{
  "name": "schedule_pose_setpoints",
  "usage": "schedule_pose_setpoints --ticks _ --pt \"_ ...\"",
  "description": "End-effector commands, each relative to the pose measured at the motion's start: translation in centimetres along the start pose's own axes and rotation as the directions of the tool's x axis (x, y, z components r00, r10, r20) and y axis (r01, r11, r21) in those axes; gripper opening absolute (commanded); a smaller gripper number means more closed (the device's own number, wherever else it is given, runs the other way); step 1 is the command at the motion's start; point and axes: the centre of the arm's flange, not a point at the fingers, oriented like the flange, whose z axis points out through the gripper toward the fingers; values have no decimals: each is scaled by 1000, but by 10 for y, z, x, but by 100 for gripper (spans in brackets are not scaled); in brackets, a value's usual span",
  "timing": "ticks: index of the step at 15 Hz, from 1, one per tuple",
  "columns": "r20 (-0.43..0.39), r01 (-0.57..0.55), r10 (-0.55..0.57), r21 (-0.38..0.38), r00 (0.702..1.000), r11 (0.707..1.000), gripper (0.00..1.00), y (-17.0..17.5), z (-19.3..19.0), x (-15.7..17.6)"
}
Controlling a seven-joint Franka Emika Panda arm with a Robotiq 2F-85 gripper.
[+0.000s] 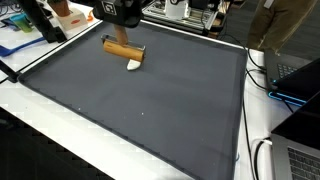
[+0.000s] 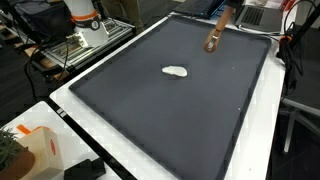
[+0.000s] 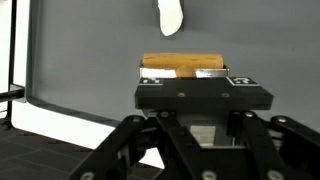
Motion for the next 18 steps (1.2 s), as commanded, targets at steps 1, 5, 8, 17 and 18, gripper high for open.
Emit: schedule_pose_setpoints --ticks 1,5,8,17,18 --pt "32 55 -52 -81 998 995 22 -4 -6 6" --pt "62 92 -86 -92 994 992 22 -9 -2 5" --pt "104 114 -107 -69 989 991 22 -11 2 2" --pt "173 -26 20 33 985 999 22 -8 21 1" --pt "186 -66 54 62 981 996 22 -2 26 6"
